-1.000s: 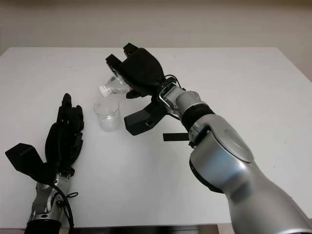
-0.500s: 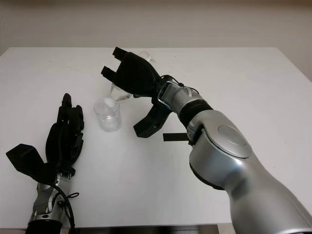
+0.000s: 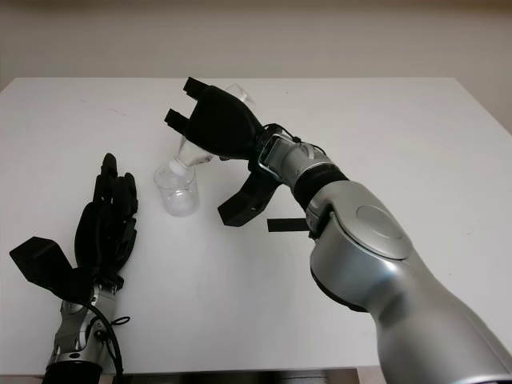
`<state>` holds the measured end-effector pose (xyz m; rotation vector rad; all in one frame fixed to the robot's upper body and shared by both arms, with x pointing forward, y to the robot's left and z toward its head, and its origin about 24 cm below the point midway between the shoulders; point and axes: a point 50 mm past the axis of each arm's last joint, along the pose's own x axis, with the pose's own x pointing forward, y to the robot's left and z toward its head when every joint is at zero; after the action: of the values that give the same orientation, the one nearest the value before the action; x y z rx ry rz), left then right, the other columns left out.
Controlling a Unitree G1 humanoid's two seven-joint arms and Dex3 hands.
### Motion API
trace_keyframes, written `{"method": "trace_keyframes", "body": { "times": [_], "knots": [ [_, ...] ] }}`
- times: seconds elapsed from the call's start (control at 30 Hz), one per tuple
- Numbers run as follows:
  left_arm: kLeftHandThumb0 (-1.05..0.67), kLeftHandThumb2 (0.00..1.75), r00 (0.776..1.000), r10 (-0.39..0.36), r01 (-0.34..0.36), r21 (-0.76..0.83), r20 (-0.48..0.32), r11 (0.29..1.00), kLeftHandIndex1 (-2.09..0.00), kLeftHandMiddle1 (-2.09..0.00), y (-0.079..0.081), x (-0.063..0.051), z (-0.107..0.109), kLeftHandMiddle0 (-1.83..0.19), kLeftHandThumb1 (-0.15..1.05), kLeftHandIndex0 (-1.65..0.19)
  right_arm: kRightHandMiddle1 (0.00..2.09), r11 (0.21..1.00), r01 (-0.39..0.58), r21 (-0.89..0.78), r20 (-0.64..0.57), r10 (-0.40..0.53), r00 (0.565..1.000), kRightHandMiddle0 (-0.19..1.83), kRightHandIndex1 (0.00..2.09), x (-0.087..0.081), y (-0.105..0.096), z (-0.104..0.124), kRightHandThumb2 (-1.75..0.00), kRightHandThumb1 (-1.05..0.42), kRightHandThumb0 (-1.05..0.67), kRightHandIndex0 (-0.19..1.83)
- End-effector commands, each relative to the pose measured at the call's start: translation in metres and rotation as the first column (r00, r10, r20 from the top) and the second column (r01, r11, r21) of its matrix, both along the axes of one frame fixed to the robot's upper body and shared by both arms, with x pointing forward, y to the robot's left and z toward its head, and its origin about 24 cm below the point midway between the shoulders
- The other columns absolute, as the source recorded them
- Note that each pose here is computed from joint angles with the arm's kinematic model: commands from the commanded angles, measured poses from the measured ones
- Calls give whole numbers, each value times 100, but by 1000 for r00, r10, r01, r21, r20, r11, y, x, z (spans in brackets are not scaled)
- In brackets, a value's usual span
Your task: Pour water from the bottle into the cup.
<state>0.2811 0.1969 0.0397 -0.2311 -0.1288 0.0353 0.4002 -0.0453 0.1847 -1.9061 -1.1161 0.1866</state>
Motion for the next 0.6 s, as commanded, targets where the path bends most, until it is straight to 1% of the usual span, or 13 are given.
{"method": "trace_keyframes", "body": {
  "times": [0.0, 0.03, 0.07, 0.13, 0.17, 0.2, 0.23, 0.27, 0.3, 0.4, 0.43, 0.53, 0.57],
  "knots": [
    [-76, 47, 995, 8, -11, -26, -102, 1000, -5, -5, 0, -12, -25, 19, 105, 18, 206, 990, 10, 142, -54, -2, 999, 39, 209, 1, -1, 8, -30, -105, -50, 115],
    [-76, 47, 995, 8, -10, -25, -102, 1000, -5, -5, 0, -12, -25, 19, 105, 18, 208, 978, 9, 207, -85, 8, 996, 41, 209, 1, -3, 9, -26, -105, -49, 114],
    [-76, 47, 995, 7, -10, -24, -101, 1000, -5, -5, 0, -12, -25, 19, 105, 18, 208, 966, 18, 257, -105, 10, 994, 49, 209, 1, -5, 9, -23, -105, -47, 116],
    [-76, 47, 995, 7, -9, -21, -99, 1000, -5, -5, 0, -12, -24, 19, 105, 18, 209, 921, 47, 386, -143, 10, 990, 80, 209, 2, -10, 9, -21, -105, -46, 125],
    [-76, 48, 995, 7, -9, -20, -100, 1000, -6, -5, 0, -12, -24, 19, 105, 18, 209, 899, 70, 431, -170, 4, 986, 89, 209, 2, -12, 9, -20, -105, -46, 127],
    [-76, 47, 995, 5, -8, -24, -100, 1000, -5, -5, 0, -12, -24, 19, 105, 18, 209, 865, 105, 490, -228, 11, 974, 99, 209, 3, -16, 6, -23, -105, -45, 133],
    [-76, 47, 995, 3, -6, -26, -100, 1000, -5, -5, 1, -12, -23, 19, 105, 18, 209, 841, 143, 522, -278, 10, 960, 102, 209, 5, -20, 4, -26, -105, -45, 135],
    [-76, 47, 995, 0, -3, -29, -100, 1000, -5, -5, 1, -12, -23, 19, 105, 18, 209, 819, 181, 544, -323, 6, 946, 103, 209, 6, -24, 0, -30, -105, -45, 135],
    [-76, 46, 995, -4, 1, -30, -100, 1000, -5, -5, 1, -12, -23, 19, 105, 19, 209, 797, 207, 568, -361, 14, 933, 100, 209, 6, -28, -3, -30, -105, -46, 131],
    [-76, 46, 995, -8, 5, -31, -102, 999, -5, -4, 2, -12, -23, 19, 105, 19, 209, 743, 244, 623, -423, 58, 904, 97, 209, 5, -35, -10, -28, -105, -46, 128],
    [-76, 46, 995, -10, 7, -32, -103, 999, -5, -4, 2, -11, -23, 19, 105, 18, 209, 720, 264, 642, -449, 74, 890, 98, 209, 5, -38, -14, -27, -105, -45, 130],
    [-75, 46, 995, -12, 9, -29, -102, 1000, -5, -5, 2, -11, -22, 18, 105, 18, 209, 646, 331, 688, -510, 106, 853, 95, 209, 4, -48, -23, -31, -105, -46, 131],
    [-75, 46, 995, -13, 10, -25, -100, 1000, -5, -5, 2, -10, -21, 18, 105, 18, 209, 618, 345, 707, -518, 119, 847, 94, 209, 4, -52, -25, -33, -105, -45, 131]
  ]
}}
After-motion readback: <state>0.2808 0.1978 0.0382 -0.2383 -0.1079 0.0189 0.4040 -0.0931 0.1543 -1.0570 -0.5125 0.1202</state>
